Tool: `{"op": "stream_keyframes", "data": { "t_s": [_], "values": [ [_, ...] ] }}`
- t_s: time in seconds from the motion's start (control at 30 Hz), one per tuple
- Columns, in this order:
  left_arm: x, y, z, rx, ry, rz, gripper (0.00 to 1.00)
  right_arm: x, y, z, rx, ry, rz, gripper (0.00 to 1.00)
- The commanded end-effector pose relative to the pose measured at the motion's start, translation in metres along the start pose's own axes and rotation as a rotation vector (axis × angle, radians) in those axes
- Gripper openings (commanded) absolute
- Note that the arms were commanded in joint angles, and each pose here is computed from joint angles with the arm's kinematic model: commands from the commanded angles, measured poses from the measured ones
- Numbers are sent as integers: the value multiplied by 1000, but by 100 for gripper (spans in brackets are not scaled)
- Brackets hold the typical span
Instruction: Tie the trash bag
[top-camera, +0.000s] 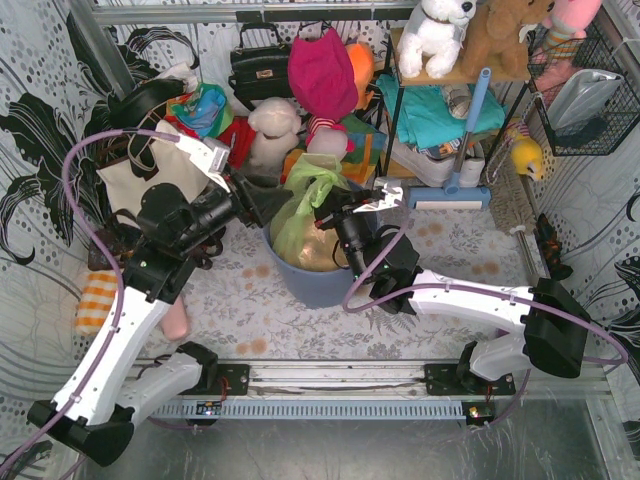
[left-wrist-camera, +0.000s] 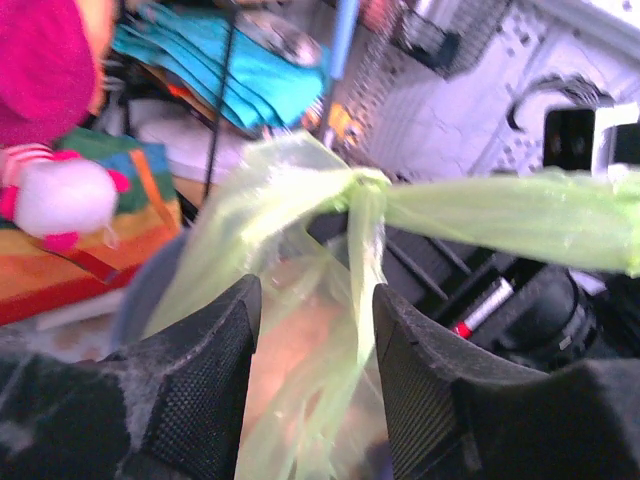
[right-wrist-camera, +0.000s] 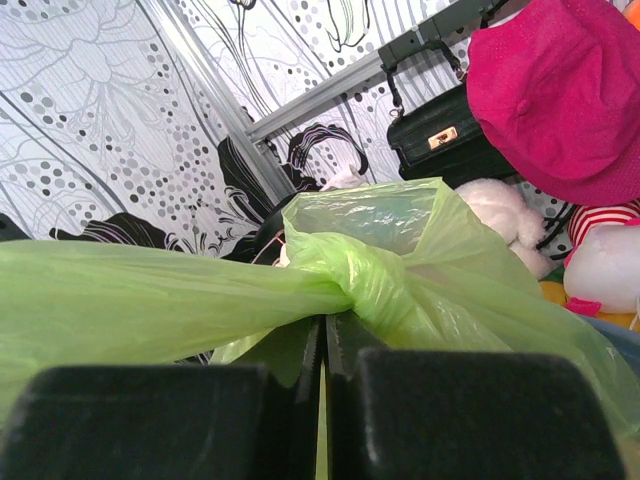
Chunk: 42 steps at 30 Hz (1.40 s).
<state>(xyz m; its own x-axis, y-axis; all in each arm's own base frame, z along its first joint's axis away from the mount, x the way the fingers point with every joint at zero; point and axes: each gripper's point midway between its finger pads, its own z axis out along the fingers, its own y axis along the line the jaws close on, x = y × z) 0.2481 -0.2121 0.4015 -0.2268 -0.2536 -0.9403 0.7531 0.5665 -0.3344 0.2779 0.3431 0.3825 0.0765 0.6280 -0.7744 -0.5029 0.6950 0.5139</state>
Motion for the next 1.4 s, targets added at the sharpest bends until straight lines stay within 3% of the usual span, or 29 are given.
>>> {"op": "stream_keyframes", "data": {
  "t_s": [0.0,0.1,0.4,0.43,0.57,0.67,0.83,1.13,1.37],
  "values": [
    [-27,38,-1,-211,-73,121,62,-20,7,0,-28,-44,37,0],
    [-21,45,11,-203,-38,140,67,-19,7,0,-26,-41,42,0],
    [2,62,36,-183,46,149,70,-13,6,1,-21,-28,44,0],
    [5,60,39,-161,56,146,67,-12,6,1,-20,-26,42,0],
    [7,44,41,-79,68,127,26,-8,3,1,-11,-19,35,0],
    [6,33,34,-40,57,129,12,-5,1,1,-4,-19,32,0],
    [13,11,25,55,99,92,6,-2,2,4,-6,-20,28,0],
    [47,-6,19,158,207,0,5,-12,5,9,-15,-66,18,0],
    [71,-26,13,228,281,13,5,-20,5,15,-19,-102,12,0]
  ]
}}
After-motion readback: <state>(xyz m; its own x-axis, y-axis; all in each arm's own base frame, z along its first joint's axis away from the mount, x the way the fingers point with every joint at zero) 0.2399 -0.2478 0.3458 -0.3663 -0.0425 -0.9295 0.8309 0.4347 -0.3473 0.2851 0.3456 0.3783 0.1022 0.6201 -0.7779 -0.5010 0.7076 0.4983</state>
